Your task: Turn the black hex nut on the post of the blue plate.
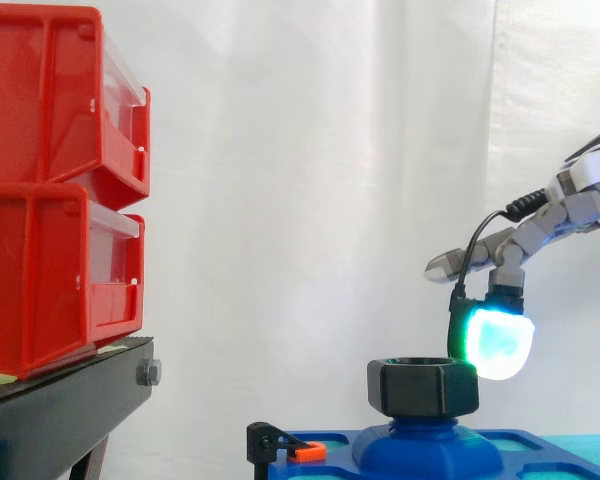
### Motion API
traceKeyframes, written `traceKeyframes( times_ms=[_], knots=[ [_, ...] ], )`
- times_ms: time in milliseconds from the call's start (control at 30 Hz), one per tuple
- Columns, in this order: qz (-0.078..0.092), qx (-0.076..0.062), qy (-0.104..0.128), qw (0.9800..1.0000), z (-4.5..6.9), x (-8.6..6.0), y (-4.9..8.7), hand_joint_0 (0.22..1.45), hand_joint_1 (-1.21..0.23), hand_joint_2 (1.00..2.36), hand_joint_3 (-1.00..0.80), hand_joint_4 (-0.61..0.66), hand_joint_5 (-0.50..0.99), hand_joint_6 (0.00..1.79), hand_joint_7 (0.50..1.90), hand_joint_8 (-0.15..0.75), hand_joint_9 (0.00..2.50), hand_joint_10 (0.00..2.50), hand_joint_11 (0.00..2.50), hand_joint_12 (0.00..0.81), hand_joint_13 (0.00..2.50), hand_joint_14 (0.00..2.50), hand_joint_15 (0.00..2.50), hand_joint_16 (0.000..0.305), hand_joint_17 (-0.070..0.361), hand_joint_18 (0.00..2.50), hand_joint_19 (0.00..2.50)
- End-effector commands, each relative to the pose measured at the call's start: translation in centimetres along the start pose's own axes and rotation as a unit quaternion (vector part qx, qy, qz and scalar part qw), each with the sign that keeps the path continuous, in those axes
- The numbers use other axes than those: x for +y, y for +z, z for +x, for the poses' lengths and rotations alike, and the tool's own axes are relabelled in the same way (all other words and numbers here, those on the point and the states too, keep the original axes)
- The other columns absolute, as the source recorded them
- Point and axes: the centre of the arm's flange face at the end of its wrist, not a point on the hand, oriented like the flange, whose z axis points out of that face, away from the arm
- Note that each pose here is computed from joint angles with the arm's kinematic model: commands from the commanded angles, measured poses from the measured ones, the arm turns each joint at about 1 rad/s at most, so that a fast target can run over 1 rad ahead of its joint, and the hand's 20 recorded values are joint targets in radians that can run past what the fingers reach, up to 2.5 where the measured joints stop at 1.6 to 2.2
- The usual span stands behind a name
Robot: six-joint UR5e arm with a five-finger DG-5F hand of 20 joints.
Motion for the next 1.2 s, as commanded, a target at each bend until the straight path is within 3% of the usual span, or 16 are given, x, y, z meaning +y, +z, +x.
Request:
traceKeyframes(
  times_ms=[0, 100, 300, 367, 567, 600, 700, 867, 1133, 1167],
  knots=[
    [0.007, -0.014, 0.004, 0.9999, 0.0, 0.3, -0.6, 0.39, -0.46, 1.00, -0.50, 0.12, -0.30, 0.50, 0.71, 0.193, 0.00, 0.00, 0.00, 0.365, 0.00, 0.00, 0.00, 0.056, 0.125, 0.00, 0.06],
    [0.007, -0.011, 0.019, 0.9997, 0.0, 0.5, -0.7, 0.39, -0.46, 1.00, -0.50, 0.12, -0.30, 0.50, 0.71, 0.194, 0.00, 0.00, 0.00, 0.365, 0.00, 0.00, 0.00, 0.056, 0.125, 0.00, 0.06],
    [0.005, -0.016, 0.020, 0.9997, -0.6, 0.7, -0.6, 0.39, -0.46, 1.00, -0.50, 0.12, -0.30, 0.50, 0.71, 0.194, 0.00, 0.00, 0.00, 0.365, 0.00, 0.00, 0.00, 0.056, 0.126, 0.00, 0.07],
    [0.006, -0.025, 0.019, 0.9995, -2.3, 0.7, -0.7, 0.39, -0.50, 1.00, -0.50, 0.12, -0.30, 0.50, 0.71, 0.196, 0.00, 0.00, 0.00, 0.365, 0.00, 0.00, 0.00, 0.056, 0.125, 0.00, 0.06],
    [0.005, -0.024, 0.019, 0.9995, -4.1, 1.1, -0.9, 0.42, -0.68, 1.00, -0.50, 0.10, -0.30, 0.50, 0.70, 0.173, 0.00, 0.00, 0.00, 0.348, 0.00, 0.00, 0.00, 0.052, 0.118, 0.00, 0.06],
    [0.003, -0.042, 0.017, 0.9990, -6.1, 1.2, -0.8, 0.44, -0.70, 1.00, -0.50, 0.09, -0.30, 0.50, 0.70, 0.169, 0.00, 0.00, 0.00, 0.342, 0.00, 0.00, 0.00, 0.051, 0.115, 0.00, 0.05],
    [-0.001, -0.060, 0.021, 0.9980, -7.5, 1.6, -0.7, 0.46, -0.76, 1.00, -0.50, 0.06, -0.30, 0.50, 0.68, 0.157, 0.00, 0.00, 0.00, 0.331, 0.00, 0.00, 0.00, 0.049, 0.110, 0.00, 0.06],
    [-0.006, -0.071, 0.032, 0.9969, -7.6, 2.2, 0.1, 0.50, -0.83, 1.00, -0.50, 0.00, -0.30, 0.50, 0.65, 0.133, 0.00, 0.00, 0.00, 0.315, 0.00, 0.00, 0.00, 0.046, 0.104, 0.00, 0.04],
    [-0.012, -0.078, 0.045, 0.9959, -4.7, 2.9, 4.2, 0.50, -0.85, 1.00, -0.50, -0.02, -0.30, 0.50, 0.63, 0.128, 0.00, 0.00, 0.00, 0.313, 0.00, 0.00, 0.00, 0.046, 0.104, 0.00, 0.04],
    [-0.016, -0.086, 0.047, 0.9951, -4.8, 3.1, 4.8, 0.50, -0.85, 1.00, -0.50, -0.02, -0.30, 0.50, 0.63, 0.128, 0.00, 0.00, 0.00, 0.314, 0.00, 0.00, 0.00, 0.046, 0.104, 0.00, 0.05]
  ],
)
